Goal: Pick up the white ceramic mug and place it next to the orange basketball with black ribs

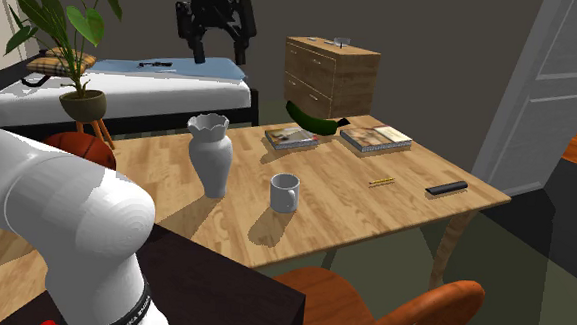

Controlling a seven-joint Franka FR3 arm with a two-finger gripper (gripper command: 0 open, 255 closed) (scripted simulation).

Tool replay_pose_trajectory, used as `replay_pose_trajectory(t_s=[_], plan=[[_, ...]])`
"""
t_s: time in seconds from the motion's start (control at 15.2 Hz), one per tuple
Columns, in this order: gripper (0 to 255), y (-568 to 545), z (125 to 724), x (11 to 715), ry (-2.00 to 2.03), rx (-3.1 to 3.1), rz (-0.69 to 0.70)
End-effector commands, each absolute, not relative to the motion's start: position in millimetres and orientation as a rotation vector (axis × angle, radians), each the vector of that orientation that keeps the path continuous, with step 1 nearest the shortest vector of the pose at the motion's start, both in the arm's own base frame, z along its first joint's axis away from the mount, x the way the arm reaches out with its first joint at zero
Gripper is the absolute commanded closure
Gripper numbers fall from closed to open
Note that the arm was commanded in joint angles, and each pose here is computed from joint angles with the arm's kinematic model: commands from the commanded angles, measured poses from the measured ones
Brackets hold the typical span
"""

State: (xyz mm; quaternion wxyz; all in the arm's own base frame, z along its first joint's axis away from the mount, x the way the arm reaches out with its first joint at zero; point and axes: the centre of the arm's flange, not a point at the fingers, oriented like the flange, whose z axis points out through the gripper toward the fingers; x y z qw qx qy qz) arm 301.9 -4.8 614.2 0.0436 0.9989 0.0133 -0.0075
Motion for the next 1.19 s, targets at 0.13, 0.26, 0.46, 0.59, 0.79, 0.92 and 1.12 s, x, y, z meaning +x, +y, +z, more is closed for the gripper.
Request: replay_pose_trajectory(t_s=[0.13, 0.26, 0.46, 0.59, 0.79, 0.92, 1.12], plan=[[0, -3.0, 592.3, 315.9, 0.031, 3.058, -0.019], [0, -1.2, 570.4, 330.1, 0.021, 3.062, -0.015], [0, 1.4, 537.6, 351.4, 0.006, 3.068, -0.01], [0, 3.2, 515.9, 365.8, -0.005, 3.072, -0.006], [0, 5.8, 483.3, 387.4, -0.02, 3.077, 0.0], [0, 7.6, 461.6, 401.9, -0.03, 3.081, 0.004], [0, 10.2, 429.2, 423.8, -0.045, 3.086, 0.01]])
